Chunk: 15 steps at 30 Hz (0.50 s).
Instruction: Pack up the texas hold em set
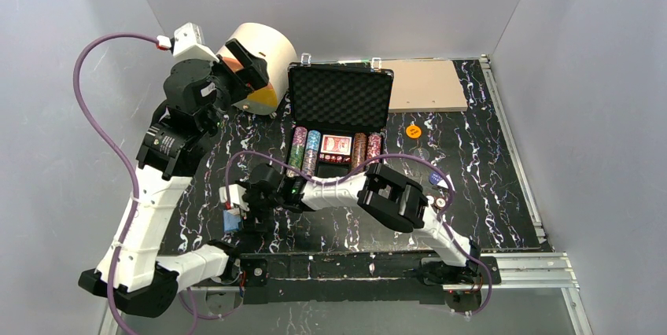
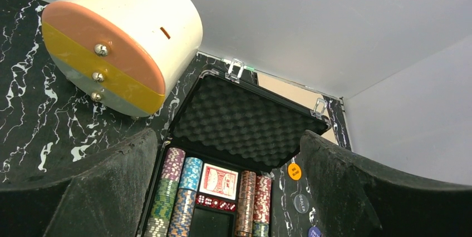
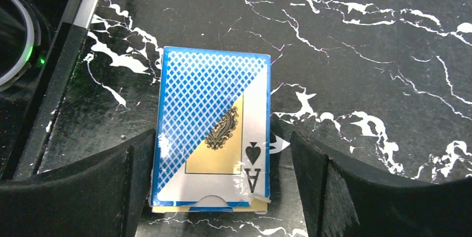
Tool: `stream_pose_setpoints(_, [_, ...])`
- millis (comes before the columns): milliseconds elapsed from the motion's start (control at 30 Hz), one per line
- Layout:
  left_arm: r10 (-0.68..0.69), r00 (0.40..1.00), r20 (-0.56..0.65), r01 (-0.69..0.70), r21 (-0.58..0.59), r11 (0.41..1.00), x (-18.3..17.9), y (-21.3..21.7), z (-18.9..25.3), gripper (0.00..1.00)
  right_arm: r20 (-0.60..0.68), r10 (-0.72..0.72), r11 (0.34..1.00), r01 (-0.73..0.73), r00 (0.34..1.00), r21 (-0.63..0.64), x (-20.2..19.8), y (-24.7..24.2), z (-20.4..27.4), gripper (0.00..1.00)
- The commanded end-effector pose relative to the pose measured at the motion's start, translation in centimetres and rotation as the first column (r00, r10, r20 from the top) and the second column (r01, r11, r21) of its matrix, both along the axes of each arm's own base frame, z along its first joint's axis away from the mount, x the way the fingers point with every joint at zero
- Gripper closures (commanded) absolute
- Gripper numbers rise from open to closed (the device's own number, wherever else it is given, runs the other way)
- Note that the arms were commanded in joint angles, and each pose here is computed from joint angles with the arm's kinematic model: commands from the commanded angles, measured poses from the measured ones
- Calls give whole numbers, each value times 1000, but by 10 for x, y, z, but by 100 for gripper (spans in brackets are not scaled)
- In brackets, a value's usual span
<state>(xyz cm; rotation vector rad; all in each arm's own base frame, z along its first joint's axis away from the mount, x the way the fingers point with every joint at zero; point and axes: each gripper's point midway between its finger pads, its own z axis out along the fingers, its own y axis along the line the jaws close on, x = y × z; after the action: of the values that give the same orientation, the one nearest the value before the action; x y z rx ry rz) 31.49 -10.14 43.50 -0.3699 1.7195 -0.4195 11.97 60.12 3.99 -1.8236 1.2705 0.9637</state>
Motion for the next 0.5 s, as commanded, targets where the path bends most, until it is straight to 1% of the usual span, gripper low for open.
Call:
stream_pose_setpoints(0, [0,1000,23,0,-11,1000,-12,5,11,2,23,25,999,-25,999,-20,0,6,-3,6])
stream_pose_setpoints(100, [1,1000,18,-1,-13,1000,-11,5,10,2,9,14,998,-13,1000,-54,1,6,-9,7])
stream_pose_setpoints(167, [2,1000,14,-2,-12,1000,-11,5,9,2,-3,16,996,-16,1000,-84,1,6,-12,9])
stream_pose_setpoints(300, [10,1000,11,-10,-9,1000,-9,6,8,2,-41,47,987,-53,998,-154,-6,-3,-18,24])
stream_pose_setpoints(400, [7,1000,6,-7,-8,1000,-7,4,7,2,-47,50,983,-58,998,-172,-8,-6,-18,35])
stream_pose_setpoints(467, [7,1000,2,-7,-8,1000,-6,4,6,2,-29,33,986,-37,999,-161,-4,-5,-10,39])
